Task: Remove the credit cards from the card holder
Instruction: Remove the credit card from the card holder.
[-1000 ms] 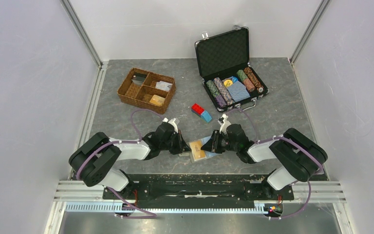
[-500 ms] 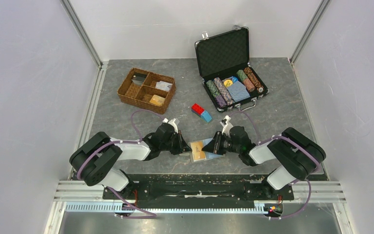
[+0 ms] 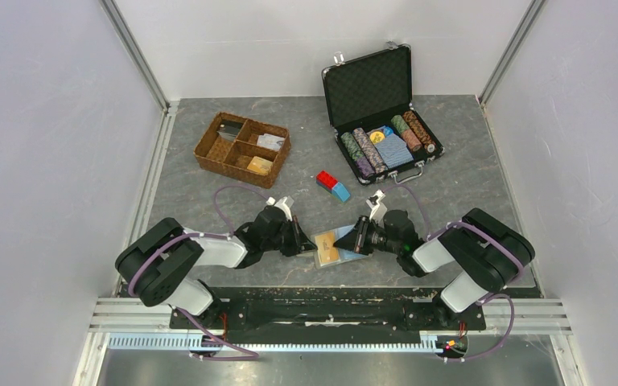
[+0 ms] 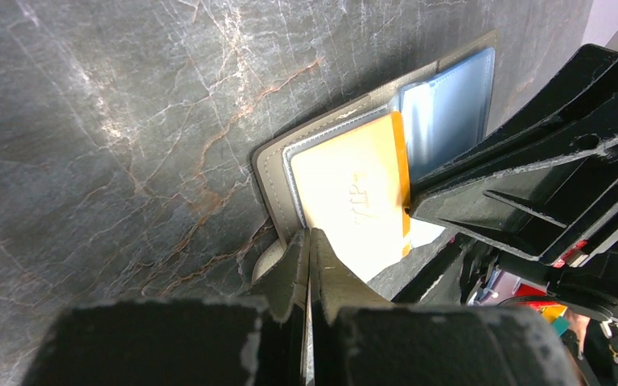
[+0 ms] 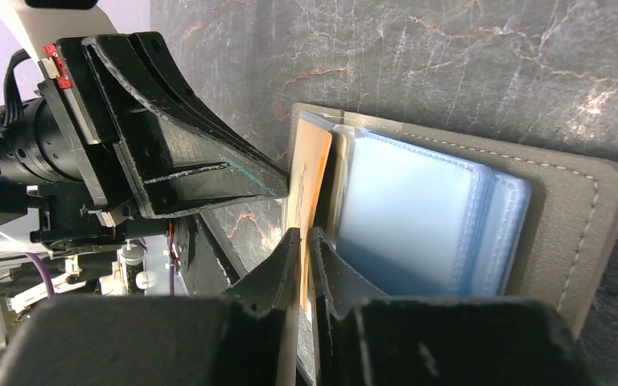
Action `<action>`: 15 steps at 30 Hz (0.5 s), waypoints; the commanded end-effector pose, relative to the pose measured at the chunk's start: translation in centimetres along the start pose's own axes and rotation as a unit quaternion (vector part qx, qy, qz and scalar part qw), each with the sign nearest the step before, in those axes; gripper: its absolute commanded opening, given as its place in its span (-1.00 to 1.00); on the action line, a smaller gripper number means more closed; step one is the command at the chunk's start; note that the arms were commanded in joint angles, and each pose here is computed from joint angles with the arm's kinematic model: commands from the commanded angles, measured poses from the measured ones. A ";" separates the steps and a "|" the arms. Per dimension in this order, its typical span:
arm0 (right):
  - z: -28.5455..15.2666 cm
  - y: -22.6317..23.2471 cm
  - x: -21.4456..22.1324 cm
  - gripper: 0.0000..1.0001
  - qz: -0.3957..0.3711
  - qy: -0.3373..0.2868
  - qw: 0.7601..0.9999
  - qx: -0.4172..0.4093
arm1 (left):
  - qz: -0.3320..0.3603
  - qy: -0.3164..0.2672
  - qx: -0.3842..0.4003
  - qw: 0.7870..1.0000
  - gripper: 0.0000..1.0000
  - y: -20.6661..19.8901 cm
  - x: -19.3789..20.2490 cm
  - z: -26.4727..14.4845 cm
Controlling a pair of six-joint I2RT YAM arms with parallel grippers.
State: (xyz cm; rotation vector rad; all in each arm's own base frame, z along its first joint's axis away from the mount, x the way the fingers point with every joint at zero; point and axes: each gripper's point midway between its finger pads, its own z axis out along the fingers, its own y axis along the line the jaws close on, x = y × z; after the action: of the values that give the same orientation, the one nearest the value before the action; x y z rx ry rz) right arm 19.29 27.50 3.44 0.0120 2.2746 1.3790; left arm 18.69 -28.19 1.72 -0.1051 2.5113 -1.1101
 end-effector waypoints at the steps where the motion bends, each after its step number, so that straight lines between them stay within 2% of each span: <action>1: 0.3 2.4 -0.4 -0.87 -0.015 -0.001 0.999 -0.051 | -0.026 0.067 -0.047 0.996 -0.95 3.0 4.3 -0.3; 3: 0.3 2.3 -0.4 -1.00 -0.015 -0.001 0.999 -0.048 | -0.026 0.067 -0.050 0.996 -0.95 3.2 4.3 -0.3; 15: -0.9 -0.3 -0.5 -1.00 -0.033 -0.004 0.999 0.021 | -0.003 0.065 -0.113 0.991 -0.95 5.4 4.0 -0.5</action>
State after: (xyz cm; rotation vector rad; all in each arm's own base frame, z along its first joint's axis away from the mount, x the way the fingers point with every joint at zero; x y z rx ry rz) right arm 19.18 26.94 3.14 -0.0027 2.2959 1.3328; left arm 18.73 -28.31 1.64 -0.1328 2.5176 -1.1104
